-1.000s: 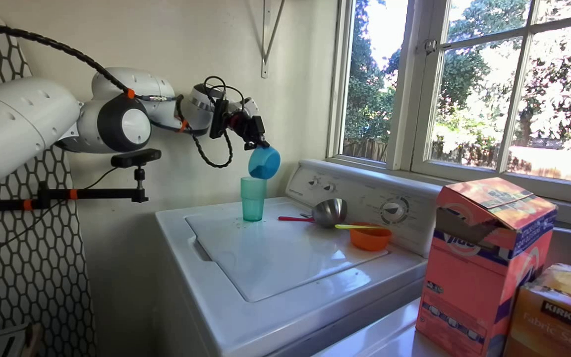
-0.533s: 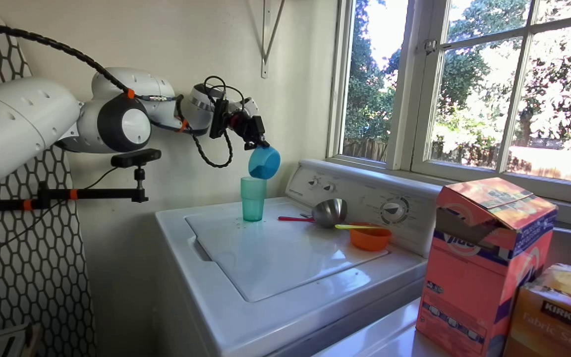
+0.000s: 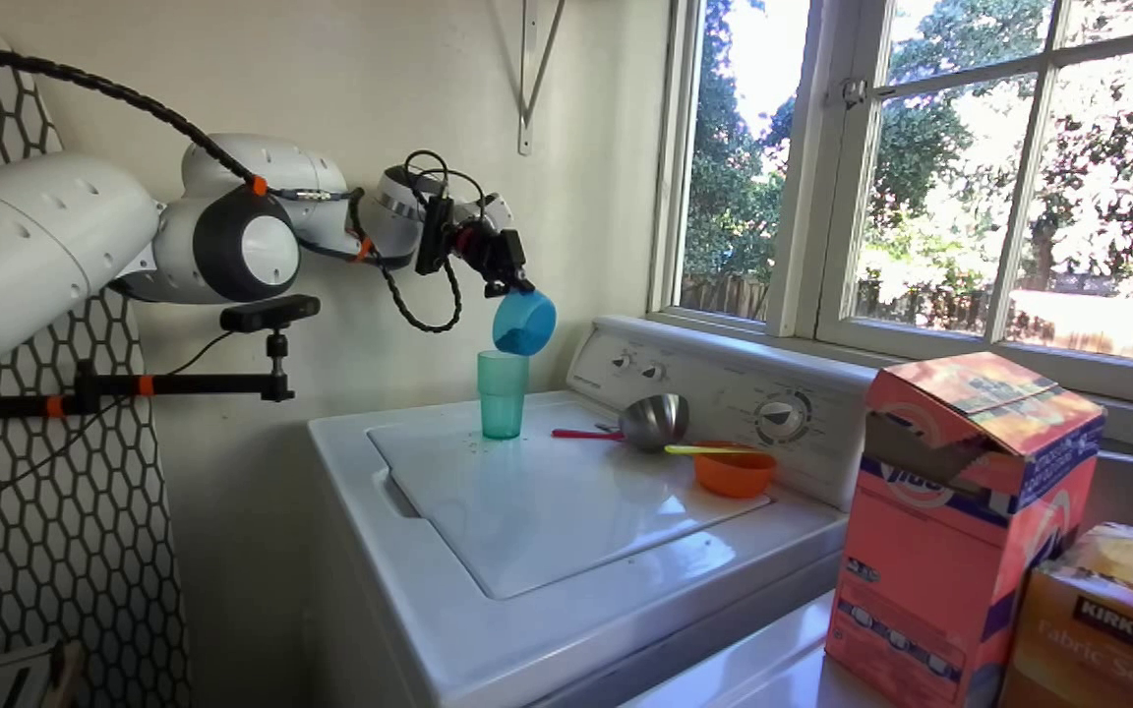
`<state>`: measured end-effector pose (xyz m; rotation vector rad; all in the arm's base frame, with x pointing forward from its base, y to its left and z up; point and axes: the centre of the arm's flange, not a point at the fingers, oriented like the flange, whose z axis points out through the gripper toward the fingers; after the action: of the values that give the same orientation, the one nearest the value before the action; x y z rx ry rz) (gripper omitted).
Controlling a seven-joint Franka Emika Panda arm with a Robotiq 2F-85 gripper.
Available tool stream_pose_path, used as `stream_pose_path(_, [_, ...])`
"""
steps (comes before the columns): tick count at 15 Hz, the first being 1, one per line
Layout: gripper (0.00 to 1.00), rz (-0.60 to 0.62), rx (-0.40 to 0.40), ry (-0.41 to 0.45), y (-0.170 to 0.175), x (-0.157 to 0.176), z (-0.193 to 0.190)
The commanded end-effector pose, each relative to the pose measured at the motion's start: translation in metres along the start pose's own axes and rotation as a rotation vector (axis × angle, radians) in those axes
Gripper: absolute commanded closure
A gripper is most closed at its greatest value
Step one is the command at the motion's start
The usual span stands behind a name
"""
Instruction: Pour the contents of the blue bowl into the green cup
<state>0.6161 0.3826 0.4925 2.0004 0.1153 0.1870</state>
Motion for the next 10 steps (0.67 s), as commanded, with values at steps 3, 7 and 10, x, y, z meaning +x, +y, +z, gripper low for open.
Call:
stream_pose_path(3, [0.99, -0.007, 0.001, 0.005, 0.0015, 0.0028, 0.0014])
stream_pose_path(7, [0.99, -0.012, 0.004, 0.008, -0.0004, 0.0086, 0.0041])
stream_pose_path(10, [0.99, -0.012, -0.003, 0.015, -0.0006, 0.0089, 0.0026])
